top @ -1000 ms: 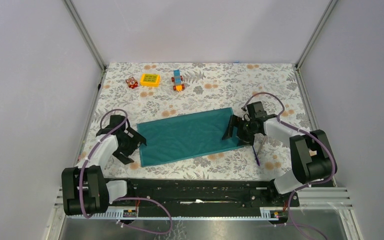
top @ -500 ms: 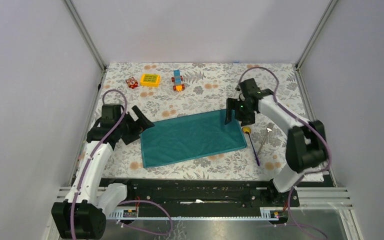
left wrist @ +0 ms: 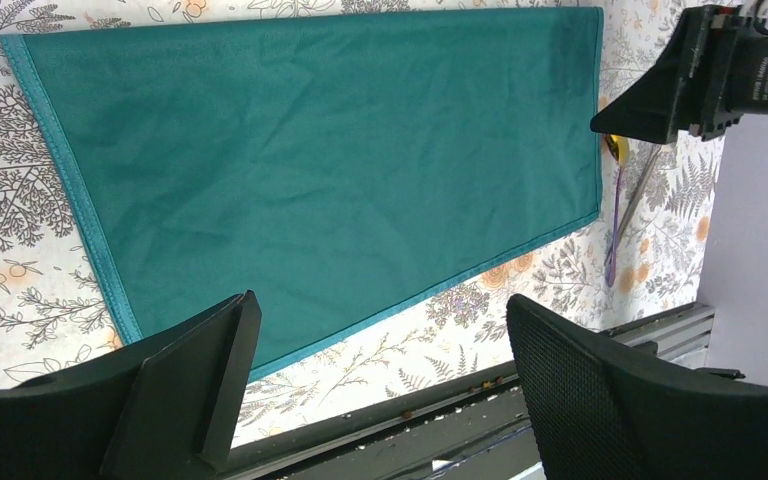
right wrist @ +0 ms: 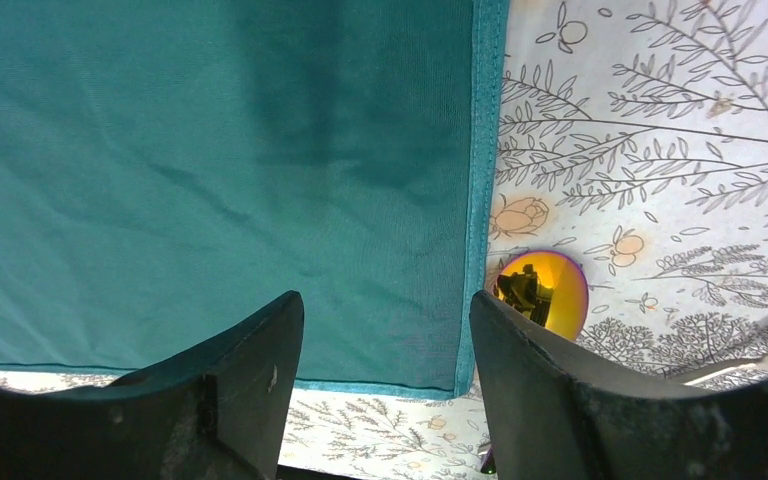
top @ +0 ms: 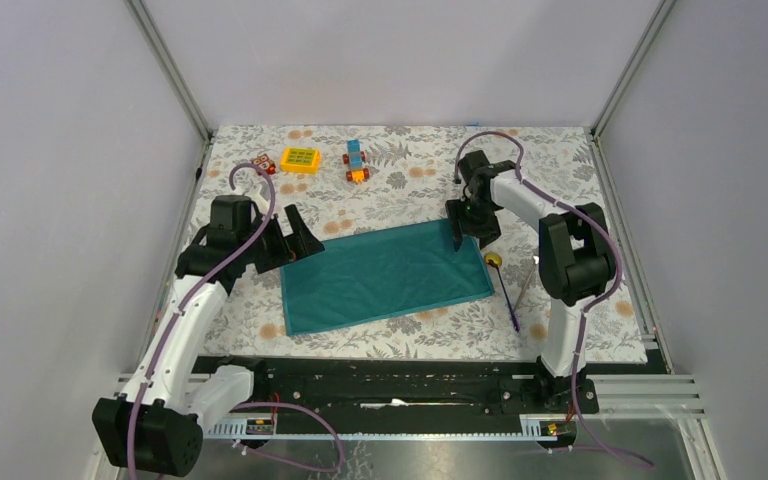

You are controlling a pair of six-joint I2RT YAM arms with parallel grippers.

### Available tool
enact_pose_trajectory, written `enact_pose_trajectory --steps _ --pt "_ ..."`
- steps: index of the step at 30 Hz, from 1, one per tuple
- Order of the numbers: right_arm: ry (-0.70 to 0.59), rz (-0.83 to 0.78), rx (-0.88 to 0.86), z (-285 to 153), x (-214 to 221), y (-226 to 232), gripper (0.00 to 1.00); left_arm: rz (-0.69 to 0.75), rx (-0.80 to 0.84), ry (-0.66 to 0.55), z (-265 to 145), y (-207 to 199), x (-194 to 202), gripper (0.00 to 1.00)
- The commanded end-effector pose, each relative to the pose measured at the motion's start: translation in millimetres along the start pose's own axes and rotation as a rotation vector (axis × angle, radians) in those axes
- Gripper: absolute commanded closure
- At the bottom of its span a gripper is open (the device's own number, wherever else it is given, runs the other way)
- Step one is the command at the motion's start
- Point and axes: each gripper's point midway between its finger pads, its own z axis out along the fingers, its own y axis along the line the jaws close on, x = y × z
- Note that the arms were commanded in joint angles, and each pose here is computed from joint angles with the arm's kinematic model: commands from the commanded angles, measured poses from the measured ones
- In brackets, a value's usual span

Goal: Fold the napkin into a case and place the utensils inside
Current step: Pick up the rectangle-folded napkin from the center of the board.

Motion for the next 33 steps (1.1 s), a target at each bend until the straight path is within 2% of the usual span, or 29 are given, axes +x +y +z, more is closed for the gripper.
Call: enact_pose_trajectory --steps 1,5,12,18,28,33 --pt "0.039 -0.035 0.018 7.3 1.3 -1.7 0.32 0.094 0.050 -0.042 -7.7 -9.0 -5.7 0.01" --pt "0.046 -0.029 0.046 14.3 0.6 -7.0 0.32 0.117 0.039 -0.026 -6.1 -4.0 -1.1 0.01" --pt "0.081 -0.033 0.074 28.1 6.1 -13.0 0.26 0.133 0.073 -0.025 -5.5 -7.9 1.6 0.01" --pt "0.107 -0.036 0.062 41.4 5.1 -10.9 0.27 0.136 0.079 -0.022 -4.8 -8.3 2.3 0.01" --pt "0.124 -0.045 0.158 66.8 14.8 -18.4 0.39 0.140 0.078 -0.033 -6.7 -8.5 1.5 0.01" --pt "0.126 -0.054 0.197 80.0 23.6 -13.7 0.52 0.139 0.078 -0.034 -6.8 -8.3 1.4 0.01"
